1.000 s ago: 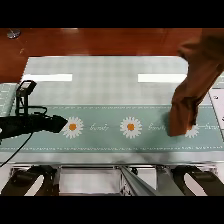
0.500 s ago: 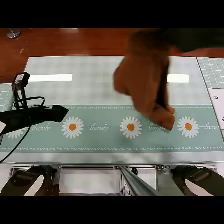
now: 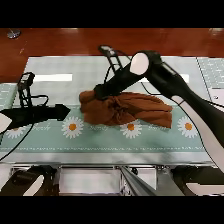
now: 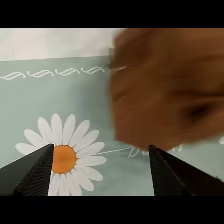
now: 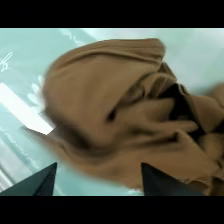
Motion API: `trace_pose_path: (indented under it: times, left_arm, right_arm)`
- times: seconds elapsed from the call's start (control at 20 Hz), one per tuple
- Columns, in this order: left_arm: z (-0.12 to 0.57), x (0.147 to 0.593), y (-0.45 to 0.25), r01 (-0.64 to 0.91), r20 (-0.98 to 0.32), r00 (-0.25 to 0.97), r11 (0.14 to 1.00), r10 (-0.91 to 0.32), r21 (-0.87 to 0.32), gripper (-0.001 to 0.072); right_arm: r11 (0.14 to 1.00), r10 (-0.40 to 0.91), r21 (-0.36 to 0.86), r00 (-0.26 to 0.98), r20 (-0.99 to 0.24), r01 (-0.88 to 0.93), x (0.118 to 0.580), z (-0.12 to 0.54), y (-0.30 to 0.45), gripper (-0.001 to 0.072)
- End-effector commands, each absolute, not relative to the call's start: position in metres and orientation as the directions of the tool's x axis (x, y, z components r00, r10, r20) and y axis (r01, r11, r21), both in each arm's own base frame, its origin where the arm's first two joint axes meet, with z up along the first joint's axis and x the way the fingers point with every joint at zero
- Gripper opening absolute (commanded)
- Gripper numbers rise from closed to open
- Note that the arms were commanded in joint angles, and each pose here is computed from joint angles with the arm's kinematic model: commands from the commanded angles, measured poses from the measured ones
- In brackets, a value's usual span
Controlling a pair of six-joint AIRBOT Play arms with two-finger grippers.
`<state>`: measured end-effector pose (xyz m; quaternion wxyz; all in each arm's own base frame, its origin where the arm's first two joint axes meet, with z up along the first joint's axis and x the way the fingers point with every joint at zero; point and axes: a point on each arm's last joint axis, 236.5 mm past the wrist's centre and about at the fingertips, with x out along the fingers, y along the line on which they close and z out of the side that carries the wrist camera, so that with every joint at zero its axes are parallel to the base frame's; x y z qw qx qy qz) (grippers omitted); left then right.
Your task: Fold the shirts.
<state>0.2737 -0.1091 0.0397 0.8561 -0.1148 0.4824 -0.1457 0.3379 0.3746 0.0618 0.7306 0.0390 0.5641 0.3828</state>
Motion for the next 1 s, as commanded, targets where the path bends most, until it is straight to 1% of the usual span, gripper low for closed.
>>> trace_pose_path:
  times: [0.0, 0.05, 0.1, 0.2, 0.25, 0.3, 0.35, 0.4, 0.45, 0.5, 0.55, 0.65, 0.7, 0.8, 0.85, 0.95]
  left_arm:
    - [0.031, 0.270, -0.116, 0.128, -0.808, 0.446, 0.921, -0.385, -0.369, 0.0702]
    - [0.026, 0.268, -0.116, 0.149, -0.820, 0.425, 0.923, -0.383, -0.354, 0.0702]
    - [0.022, 0.267, -0.112, 0.155, -0.833, 0.416, 0.931, -0.365, -0.331, 0.0702]
    - [0.011, 0.267, -0.106, 0.128, -0.854, 0.387, 0.937, -0.348, -0.324, 0.0701]
    - [0.003, 0.266, -0.102, 0.085, -0.869, 0.359, 0.939, -0.341, -0.333, 0.0701]
    - [-0.006, 0.266, -0.103, 0.043, -0.873, 0.332, 0.930, -0.358, -0.366, 0.0701]
    - [-0.016, 0.266, -0.110, -0.004, -0.865, 0.300, 0.907, -0.401, -0.421, 0.0701]
    - [-0.025, 0.264, -0.126, -0.012, -0.843, 0.263, 0.872, -0.469, -0.489, 0.0701]
    - [-0.034, 0.260, -0.142, -0.008, -0.815, 0.219, 0.835, -0.536, -0.551, 0.0701]
    - [-0.044, 0.255, -0.157, -0.012, -0.787, 0.175, 0.798, -0.592, -0.603, 0.0701]
    - [-0.053, 0.251, -0.165, -0.004, -0.773, 0.139, 0.780, -0.619, -0.626, 0.0702]
    - [-0.076, 0.246, -0.168, -0.039, -0.781, 0.078, 0.781, -0.620, -0.624, 0.0701]
    - [-0.083, 0.247, -0.170, -0.062, -0.778, 0.067, 0.776, -0.624, -0.628, 0.0702]
    - [-0.085, 0.252, -0.182, -0.080, -0.737, 0.066, 0.732, -0.673, -0.676, 0.0702]
    - [-0.084, 0.258, -0.189, -0.085, -0.711, 0.085, 0.706, -0.698, -0.704, 0.0702]
    - [-0.084, 0.276, -0.191, -0.083, -0.698, 0.158, 0.695, -0.699, -0.714, 0.0702]
  right_arm:
    - [0.711, 0.581, 0.531, -0.040, -0.813, -0.461, 0.340, 0.050, 0.344, 0.0616]
    - [0.756, 0.531, 0.482, -0.014, -0.847, -0.443, 0.353, 0.061, 0.302, 0.0616]
    - [0.812, 0.468, 0.414, 0.037, -0.883, -0.411, 0.366, 0.071, 0.255, 0.0617]
    - [0.931, 0.289, 0.237, 0.165, -0.943, -0.277, 0.381, 0.091, 0.140, 0.0617]
    - [0.965, 0.233, 0.197, 0.215, -0.949, -0.175, 0.378, 0.094, 0.089, 0.0617]
    - [0.979, 0.204, 0.193, 0.252, -0.946, -0.066, 0.369, 0.090, 0.046, 0.0617]
    - [0.977, 0.189, 0.209, 0.285, -0.940, 0.041, 0.358, 0.079, 0.014, 0.0617]
    - [0.957, 0.194, 0.250, 0.316, -0.929, 0.146, 0.344, 0.062, -0.008, 0.0617]
    - [0.915, 0.230, 0.321, 0.339, -0.912, 0.242, 0.327, 0.039, -0.018, 0.0617]
    - [0.874, 0.284, 0.390, 0.344, -0.895, 0.291, 0.309, 0.018, -0.017, 0.0617]
    - [0.837, 0.353, 0.456, 0.340, -0.872, 0.302, 0.290, -0.001, -0.008, 0.0617]
    - [0.784, 0.431, 0.526, 0.321, -0.843, 0.331, 0.264, -0.030, 0.010, 0.0617]
    - [0.769, 0.460, 0.544, 0.301, -0.835, 0.335, 0.255, -0.042, 0.020, 0.0617]
    - [0.750, 0.476, 0.558, 0.296, -0.828, 0.353, 0.248, -0.056, 0.026, 0.0617]
    - [0.748, 0.473, 0.556, 0.297, -0.830, 0.362, 0.247, -0.060, 0.026, 0.0617]
    - [0.745, 0.473, 0.559, 0.302, -0.827, 0.364, 0.248, -0.060, 0.026, 0.0617]
